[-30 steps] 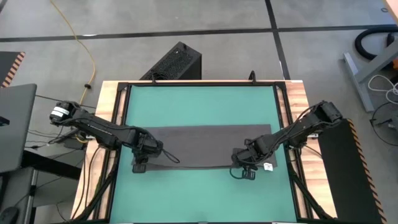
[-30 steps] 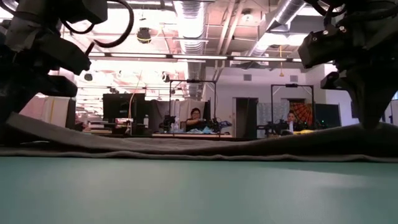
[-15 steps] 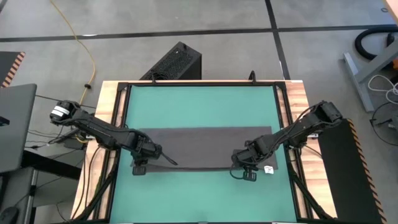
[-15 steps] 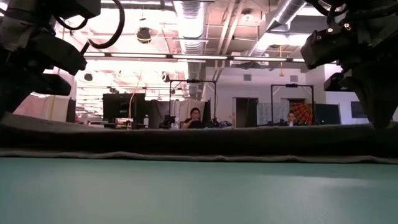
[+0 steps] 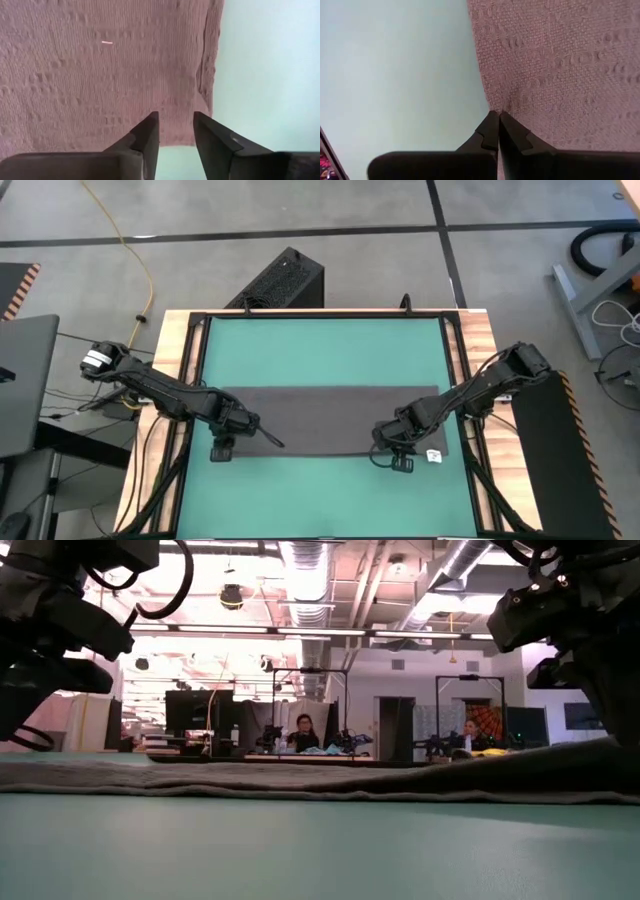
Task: Roll towel into tight, uniform cylinder
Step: Fold the gray towel, then roll the gray towel
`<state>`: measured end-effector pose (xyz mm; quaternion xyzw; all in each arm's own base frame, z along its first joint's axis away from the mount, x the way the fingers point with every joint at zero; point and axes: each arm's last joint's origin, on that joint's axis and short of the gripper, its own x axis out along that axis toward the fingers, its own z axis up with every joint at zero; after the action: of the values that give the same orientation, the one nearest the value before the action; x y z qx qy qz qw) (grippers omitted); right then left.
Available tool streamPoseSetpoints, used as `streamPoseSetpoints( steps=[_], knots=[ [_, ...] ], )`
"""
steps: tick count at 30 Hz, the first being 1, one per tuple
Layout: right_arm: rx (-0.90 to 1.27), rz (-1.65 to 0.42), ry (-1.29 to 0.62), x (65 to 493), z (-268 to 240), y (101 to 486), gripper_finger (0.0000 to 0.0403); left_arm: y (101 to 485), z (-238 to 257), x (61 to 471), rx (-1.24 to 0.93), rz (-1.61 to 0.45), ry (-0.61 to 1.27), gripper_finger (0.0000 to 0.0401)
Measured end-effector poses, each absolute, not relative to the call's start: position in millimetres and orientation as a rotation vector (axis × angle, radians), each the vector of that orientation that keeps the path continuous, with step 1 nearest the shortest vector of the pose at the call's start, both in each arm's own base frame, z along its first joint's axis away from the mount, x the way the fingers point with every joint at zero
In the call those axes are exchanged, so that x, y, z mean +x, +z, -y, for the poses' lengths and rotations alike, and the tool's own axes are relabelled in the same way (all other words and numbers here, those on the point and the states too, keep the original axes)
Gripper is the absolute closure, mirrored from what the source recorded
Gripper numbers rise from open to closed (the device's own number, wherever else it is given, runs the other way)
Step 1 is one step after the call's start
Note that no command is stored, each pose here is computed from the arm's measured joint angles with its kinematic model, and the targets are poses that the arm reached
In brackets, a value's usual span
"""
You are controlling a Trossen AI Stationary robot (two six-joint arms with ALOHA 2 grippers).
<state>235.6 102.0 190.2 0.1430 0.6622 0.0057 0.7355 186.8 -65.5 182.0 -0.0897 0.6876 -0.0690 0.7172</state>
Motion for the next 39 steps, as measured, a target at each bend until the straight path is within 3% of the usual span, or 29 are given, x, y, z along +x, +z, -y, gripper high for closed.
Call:
streamPoseSetpoints(
  steps=[14,25,32,39],
  knots=[
    [0.349,-1.466,0.013,235.4,-102.6,190.3,0.0373,184.2,66.4,201.4,-0.080,-1.338,-0.147,0.0283],
    [0.415,-1.514,0.084,233.9,-104.8,190.8,0.0301,189.5,71.1,217.1,-0.066,-1.153,-0.205,0.0283],
    [0.299,-1.515,0.011,231.4,-96.5,188.9,0.0265,159.0,70.0,210.5,-0.133,-1.072,-0.259,0.0283],
    [0.283,-1.401,0.007,238.8,-82.3,173.1,0.0270,139.3,67.5,198.7,-0.222,-1.102,-0.246,0.0283]
  ],
)
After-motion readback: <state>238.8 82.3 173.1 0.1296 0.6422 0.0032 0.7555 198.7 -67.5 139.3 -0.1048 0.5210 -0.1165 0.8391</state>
